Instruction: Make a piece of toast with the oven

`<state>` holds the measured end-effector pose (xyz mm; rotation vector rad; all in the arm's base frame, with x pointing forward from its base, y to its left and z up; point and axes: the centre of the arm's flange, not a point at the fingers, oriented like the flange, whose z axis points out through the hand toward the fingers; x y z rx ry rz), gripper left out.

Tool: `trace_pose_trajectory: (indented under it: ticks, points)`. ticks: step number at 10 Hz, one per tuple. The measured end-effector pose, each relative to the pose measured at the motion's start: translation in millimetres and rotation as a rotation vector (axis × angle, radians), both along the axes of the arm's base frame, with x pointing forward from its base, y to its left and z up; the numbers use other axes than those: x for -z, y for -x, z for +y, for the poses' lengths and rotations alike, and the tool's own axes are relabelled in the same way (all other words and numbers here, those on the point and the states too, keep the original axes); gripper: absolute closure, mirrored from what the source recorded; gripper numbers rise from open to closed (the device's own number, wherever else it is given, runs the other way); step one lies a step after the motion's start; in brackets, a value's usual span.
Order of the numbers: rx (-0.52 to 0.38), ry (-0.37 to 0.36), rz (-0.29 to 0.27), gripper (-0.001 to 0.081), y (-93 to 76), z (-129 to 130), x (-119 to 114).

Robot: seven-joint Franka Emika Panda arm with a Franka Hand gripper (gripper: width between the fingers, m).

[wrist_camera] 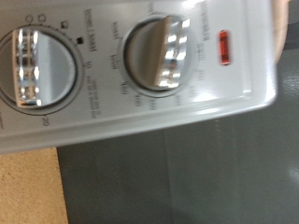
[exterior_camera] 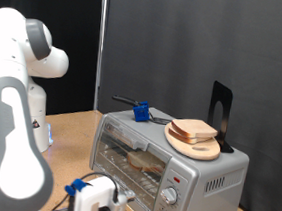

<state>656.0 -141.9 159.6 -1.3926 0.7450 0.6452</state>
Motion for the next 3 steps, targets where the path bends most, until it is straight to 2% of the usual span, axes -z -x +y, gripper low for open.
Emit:
trace_pose_trajectory:
  ticks: [3]
  points:
    - [-0.005,-0.015,0.003,0.0124,3.2,-40.4,-19.0]
